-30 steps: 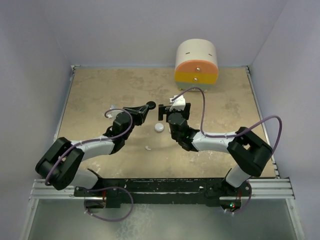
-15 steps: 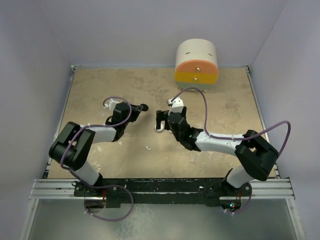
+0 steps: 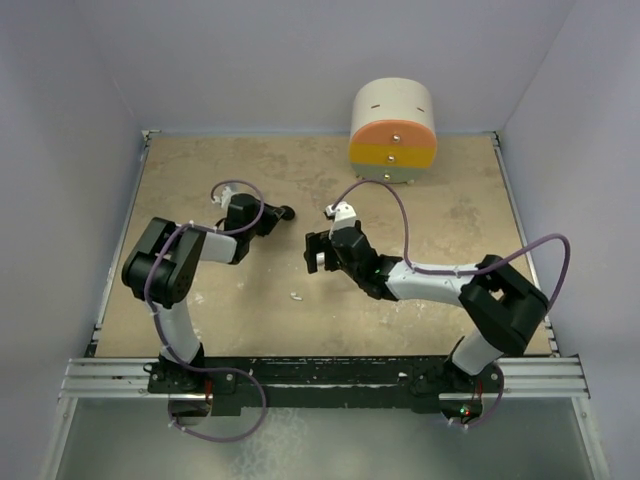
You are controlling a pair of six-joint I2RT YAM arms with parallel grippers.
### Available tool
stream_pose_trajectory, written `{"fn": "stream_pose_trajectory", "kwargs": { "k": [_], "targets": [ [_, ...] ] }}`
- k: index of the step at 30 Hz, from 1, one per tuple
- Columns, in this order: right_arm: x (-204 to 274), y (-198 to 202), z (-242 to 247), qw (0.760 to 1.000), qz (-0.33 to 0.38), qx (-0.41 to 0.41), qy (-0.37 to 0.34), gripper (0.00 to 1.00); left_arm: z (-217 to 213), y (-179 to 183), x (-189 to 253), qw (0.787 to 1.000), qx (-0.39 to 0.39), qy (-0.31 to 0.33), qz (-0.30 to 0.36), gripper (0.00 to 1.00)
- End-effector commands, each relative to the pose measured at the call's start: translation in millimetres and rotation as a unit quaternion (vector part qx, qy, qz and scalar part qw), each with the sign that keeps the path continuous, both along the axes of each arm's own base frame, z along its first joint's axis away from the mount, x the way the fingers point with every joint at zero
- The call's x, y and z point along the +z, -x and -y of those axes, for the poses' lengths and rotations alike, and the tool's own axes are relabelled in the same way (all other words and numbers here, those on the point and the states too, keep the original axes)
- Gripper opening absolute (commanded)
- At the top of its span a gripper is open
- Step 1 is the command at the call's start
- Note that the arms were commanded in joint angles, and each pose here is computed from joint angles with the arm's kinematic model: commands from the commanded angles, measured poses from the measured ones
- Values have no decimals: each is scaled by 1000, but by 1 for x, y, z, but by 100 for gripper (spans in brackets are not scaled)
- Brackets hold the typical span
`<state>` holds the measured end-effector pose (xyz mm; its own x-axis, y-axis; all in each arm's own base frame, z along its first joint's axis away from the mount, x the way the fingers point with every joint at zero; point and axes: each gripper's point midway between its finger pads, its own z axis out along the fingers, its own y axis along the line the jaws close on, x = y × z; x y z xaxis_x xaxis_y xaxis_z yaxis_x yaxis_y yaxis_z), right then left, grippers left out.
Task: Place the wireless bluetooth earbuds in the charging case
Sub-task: Place the charging case at the center of the board, then pick up the charging case at the center of the board.
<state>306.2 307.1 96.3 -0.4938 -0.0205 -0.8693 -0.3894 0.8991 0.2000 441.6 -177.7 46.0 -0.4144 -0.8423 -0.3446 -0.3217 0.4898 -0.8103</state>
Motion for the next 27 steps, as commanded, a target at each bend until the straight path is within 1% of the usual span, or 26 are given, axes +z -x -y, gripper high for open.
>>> {"fn": "stream_pose_trajectory", "kwargs": {
  "k": [1,3,7,10,15,22,24,27],
  "targets": [
    [-5,-4,-18,1000,-14,22,-10,99,5,-21,27,999,-21,12,47,9],
    [-13,-5,-21,1000,-22,21,-8,99,1,-24,28,999,-18,8,47,18],
    [-24,-6,-24,999,-33,20,-5,99,-11,-25,27,999,-10,-3,40,40],
    [-31,-8,-26,999,-38,20,-3,99,-21,-24,29,999,-3,-9,35,50],
    [-39,-10,-31,999,-44,24,-1,99,-41,-12,47,999,21,-11,41,52],
    [-54,-11,-34,998,-53,28,13,98,-72,36,103,994,69,-27,82,52],
    [-53,-9,-40,998,-54,41,4,97,-79,49,117,992,78,-34,92,52],
    [-37,-7,-58,997,-48,58,-18,96,-91,67,135,989,92,-50,103,54]
  ]
}}
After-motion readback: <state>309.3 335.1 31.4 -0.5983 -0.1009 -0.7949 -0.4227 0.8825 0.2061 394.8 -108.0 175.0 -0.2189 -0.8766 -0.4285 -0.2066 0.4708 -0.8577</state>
